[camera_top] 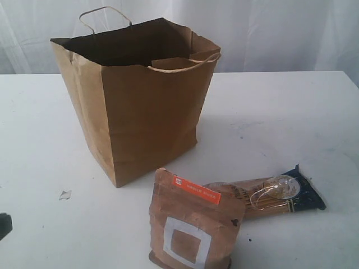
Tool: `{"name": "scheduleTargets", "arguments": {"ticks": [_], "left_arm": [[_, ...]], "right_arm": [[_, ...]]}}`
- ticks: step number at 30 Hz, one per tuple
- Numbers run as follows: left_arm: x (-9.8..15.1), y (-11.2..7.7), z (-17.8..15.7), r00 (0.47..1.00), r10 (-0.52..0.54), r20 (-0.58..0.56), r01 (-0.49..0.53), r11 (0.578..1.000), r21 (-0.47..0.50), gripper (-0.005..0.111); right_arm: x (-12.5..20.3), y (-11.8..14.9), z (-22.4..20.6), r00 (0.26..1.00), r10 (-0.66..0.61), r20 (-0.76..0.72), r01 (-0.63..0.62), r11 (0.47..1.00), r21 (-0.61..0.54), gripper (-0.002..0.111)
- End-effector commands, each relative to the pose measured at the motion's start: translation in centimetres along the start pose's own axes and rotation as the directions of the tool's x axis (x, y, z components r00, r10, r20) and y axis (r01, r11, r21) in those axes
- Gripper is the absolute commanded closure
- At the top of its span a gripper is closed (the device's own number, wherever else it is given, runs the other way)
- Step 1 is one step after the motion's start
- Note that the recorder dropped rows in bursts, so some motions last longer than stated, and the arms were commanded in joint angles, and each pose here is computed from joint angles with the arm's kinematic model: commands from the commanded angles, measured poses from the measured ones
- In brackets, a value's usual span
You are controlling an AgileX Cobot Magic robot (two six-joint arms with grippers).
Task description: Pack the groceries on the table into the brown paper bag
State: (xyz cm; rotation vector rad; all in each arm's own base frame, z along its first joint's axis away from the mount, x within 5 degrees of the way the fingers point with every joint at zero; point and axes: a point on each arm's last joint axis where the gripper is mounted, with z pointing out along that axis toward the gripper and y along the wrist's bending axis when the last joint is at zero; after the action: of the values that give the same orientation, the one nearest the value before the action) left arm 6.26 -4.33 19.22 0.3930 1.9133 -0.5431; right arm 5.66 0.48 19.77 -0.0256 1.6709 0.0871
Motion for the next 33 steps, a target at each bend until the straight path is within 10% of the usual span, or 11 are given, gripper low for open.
{"name": "scheduleTargets", "arguments": {"ticks": [1, 10, 17, 25, 33], "left_arm": [[1.17, 0.16, -0.68, 0.992, -0.01, 0.129, 0.005, 0.999, 0.042, 0.107], [1.18, 0.2, -1.11, 0.987, -0.015, 0.16, 0.008, 0.999, 0.047, 0.107], [1.42, -0.18, -1.61, 0.956, -0.255, 0.147, 0.236, 0.962, 0.138, 0.107], [1.97, -0.15, -1.52, 0.993, 0.001, 0.117, -0.012, 0.996, 0.093, 0.107], [1.9, -0.2, -1.54, 0.992, 0.027, 0.126, -0.039, 0.995, 0.095, 0.107]], "right_arm": [[0.0, -0.03, -0.01, 1.0, -0.004, 0.015, 0.004, 1.0, 0.004, 0.094], [0.0, -0.03, -0.01, 1.0, -0.004, 0.015, 0.004, 1.0, 0.004, 0.094], [0.0, -0.03, -0.01, 1.0, -0.004, 0.015, 0.004, 1.0, 0.004, 0.094], [0.0, -0.03, -0.01, 1.0, -0.004, 0.015, 0.004, 1.0, 0.004, 0.094], [0.0, -0.03, -0.01, 1.0, -0.004, 0.015, 0.004, 1.0, 0.004, 0.094]]}}
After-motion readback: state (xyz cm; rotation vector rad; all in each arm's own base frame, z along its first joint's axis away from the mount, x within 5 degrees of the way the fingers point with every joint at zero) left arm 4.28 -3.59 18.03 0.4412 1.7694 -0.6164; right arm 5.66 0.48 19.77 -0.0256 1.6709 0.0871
